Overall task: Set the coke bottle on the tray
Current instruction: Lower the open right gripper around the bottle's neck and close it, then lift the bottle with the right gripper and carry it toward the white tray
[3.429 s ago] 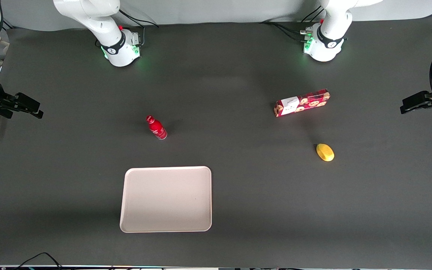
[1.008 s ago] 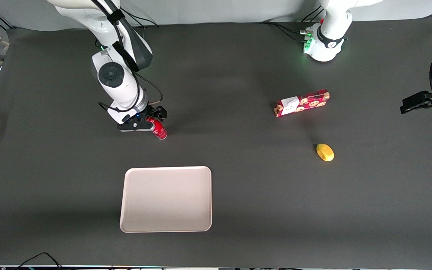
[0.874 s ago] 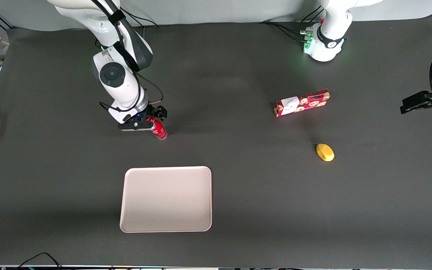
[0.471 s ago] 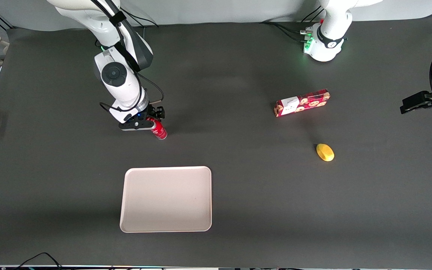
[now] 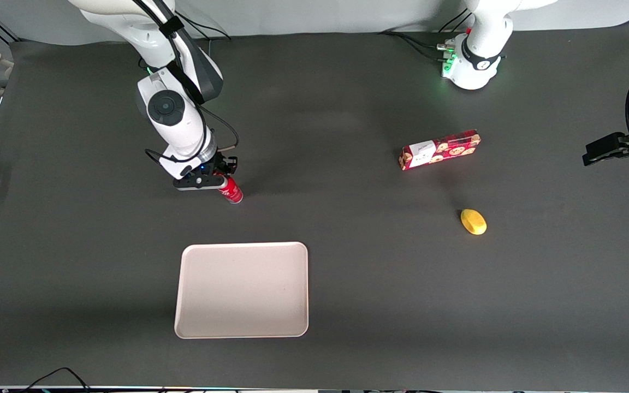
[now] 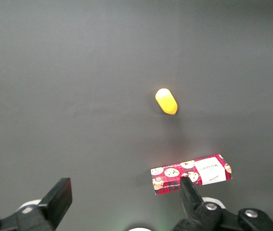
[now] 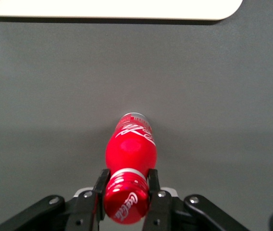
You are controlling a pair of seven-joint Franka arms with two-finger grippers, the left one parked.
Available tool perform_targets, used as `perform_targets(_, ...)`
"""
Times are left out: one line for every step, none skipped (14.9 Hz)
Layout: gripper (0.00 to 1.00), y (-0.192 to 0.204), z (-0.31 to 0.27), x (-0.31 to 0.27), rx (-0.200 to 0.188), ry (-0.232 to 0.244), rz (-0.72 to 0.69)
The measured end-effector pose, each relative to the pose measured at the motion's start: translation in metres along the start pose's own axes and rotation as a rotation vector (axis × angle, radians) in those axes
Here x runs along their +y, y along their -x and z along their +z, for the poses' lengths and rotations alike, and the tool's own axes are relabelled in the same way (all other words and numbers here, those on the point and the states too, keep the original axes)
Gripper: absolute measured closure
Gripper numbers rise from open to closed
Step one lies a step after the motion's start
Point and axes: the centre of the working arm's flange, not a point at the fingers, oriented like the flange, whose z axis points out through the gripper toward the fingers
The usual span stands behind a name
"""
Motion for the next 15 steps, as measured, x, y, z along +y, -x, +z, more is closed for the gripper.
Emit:
perform_targets(0.65, 0.000, 0.000, 0.000, 0.000, 0.000, 0.009)
perform_targets(0.65, 0.000, 0.000, 0.000, 0.001, -0.001, 0.017)
perform_targets(0.65, -0.001, -0.001, 0.000, 0.001, 0.000, 0.022)
perform_targets(0.65, -0.002, -0.003, -0.001, 0.000, 0.003, 0.024)
perform_targets(0.65, -0.004, -0.007, -0.001, -0.005, 0.009, 0.027)
perform_targets(0.65, -0.007, -0.014, -0.002, -0.010, 0.015, 0.032)
perform_targets(0.65, -0.011, -0.021, -0.003, -0.013, 0.019, 0.036)
perform_targets(0.65, -0.014, -0.028, -0.004, -0.014, 0.021, 0.038)
perform_targets(0.65, -0.018, -0.035, -0.005, -0.013, 0.022, 0.041)
perform_targets(0.65, -0.021, -0.043, -0.006, -0.013, 0.023, 0.044)
perform_targets(0.65, -0.025, -0.052, -0.007, -0.012, 0.025, 0.054)
perform_targets(0.65, -0.029, -0.063, -0.009, -0.010, 0.027, 0.067)
perform_targets(0.65, -0.035, -0.079, -0.009, -0.007, 0.028, 0.079)
perform_targets(0.65, -0.042, -0.098, -0.008, -0.004, 0.030, 0.089)
perform_targets(0.65, -0.049, -0.120, -0.006, 0.000, 0.032, 0.101)
